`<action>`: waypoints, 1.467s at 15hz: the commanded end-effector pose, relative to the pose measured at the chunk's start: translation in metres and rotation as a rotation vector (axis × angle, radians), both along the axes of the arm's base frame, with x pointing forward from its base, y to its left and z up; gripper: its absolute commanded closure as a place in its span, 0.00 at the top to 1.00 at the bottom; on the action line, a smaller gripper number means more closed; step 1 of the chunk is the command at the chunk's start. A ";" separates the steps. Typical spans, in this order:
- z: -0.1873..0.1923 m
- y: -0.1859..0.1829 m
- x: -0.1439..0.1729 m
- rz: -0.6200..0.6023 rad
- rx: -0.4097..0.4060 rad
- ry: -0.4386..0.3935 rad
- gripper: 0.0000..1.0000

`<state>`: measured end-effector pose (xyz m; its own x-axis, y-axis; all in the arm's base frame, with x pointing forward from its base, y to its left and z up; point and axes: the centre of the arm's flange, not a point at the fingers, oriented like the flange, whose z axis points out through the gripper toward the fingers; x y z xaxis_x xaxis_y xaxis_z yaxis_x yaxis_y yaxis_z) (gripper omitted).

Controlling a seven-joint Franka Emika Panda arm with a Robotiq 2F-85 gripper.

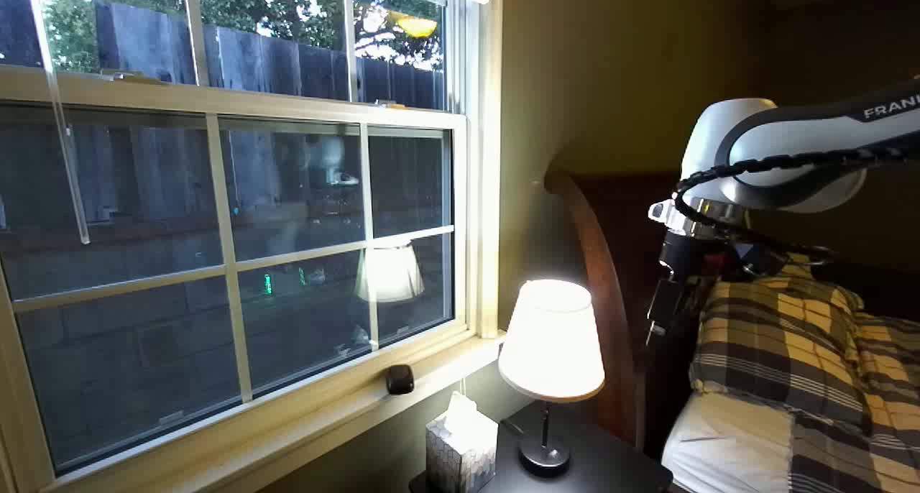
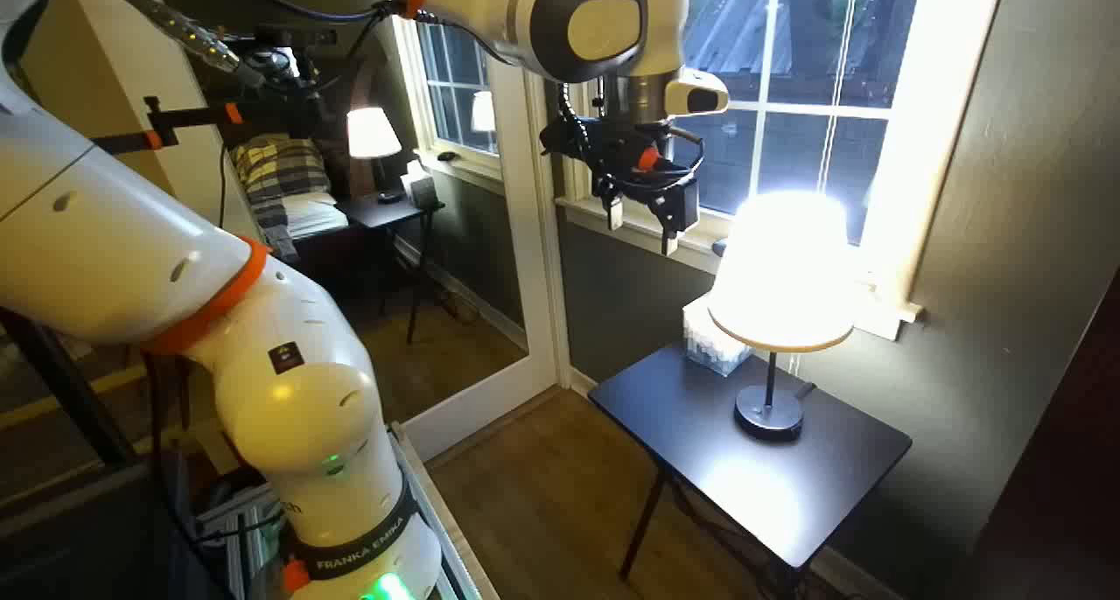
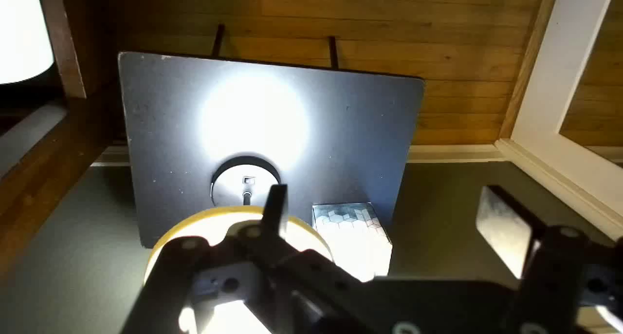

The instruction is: Push the black object on the windowsill backwards.

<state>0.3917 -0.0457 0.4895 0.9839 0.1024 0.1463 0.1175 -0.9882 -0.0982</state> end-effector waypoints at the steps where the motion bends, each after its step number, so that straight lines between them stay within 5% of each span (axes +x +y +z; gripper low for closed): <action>1: 0.000 0.000 0.000 0.000 0.000 0.000 1.00; 16: 0.000 0.000 0.000 0.000 0.000 0.000 1.00; 22: -0.022 0.030 0.060 0.234 -0.045 0.026 1.00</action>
